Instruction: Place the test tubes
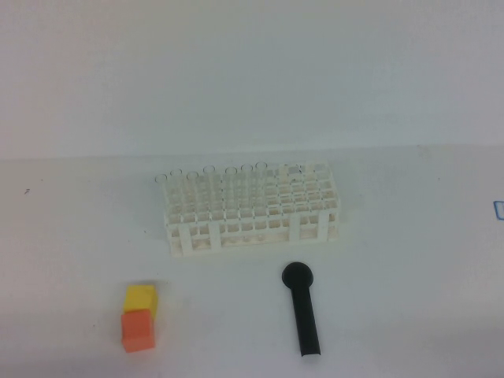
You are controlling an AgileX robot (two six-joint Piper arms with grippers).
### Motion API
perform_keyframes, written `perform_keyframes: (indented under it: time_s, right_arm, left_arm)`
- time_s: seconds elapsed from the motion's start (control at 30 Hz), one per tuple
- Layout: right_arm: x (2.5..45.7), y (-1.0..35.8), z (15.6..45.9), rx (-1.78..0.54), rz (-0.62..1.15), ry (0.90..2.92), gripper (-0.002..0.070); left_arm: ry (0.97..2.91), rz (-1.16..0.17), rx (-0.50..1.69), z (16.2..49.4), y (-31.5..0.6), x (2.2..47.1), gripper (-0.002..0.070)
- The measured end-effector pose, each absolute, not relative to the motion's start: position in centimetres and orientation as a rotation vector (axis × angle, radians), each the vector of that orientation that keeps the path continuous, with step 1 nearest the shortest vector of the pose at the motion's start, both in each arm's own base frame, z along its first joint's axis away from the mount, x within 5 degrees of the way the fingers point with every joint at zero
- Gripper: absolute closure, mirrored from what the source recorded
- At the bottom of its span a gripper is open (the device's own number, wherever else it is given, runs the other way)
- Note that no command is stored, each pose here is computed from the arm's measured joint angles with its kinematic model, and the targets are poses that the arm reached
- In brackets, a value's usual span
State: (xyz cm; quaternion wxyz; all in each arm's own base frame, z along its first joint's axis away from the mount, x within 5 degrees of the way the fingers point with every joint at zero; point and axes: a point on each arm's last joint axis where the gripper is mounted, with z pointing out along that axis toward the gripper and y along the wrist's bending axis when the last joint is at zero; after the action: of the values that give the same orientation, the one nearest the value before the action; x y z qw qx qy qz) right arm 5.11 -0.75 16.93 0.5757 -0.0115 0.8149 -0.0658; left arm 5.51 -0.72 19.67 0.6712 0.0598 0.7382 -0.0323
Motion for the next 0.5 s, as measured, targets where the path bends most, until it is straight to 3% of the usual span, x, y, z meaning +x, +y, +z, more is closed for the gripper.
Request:
perform_keyframes:
  time_s: [0.1, 0.33, 0.5]
  right_arm:
    - [5.1, -0.7, 16.9, -0.027, -0.154, 1.908, 0.0678]
    - [5.1, -0.7, 16.9, -0.027, -0.154, 1.908, 0.0678]
    - [5.1, -0.7, 16.9, -0.027, -0.154, 1.908, 0.0678]
  left_arm:
    - [1.699, -0.001, 0.185, 19.2, -0.6, 5.5, 0.0676]
    - [1.842, 0.002, 0.174, 18.0, -0.4, 5.2, 0.0676]
    - [1.838, -0.129, -0.011, 18.1, -0.4, 5.3, 0.0676]
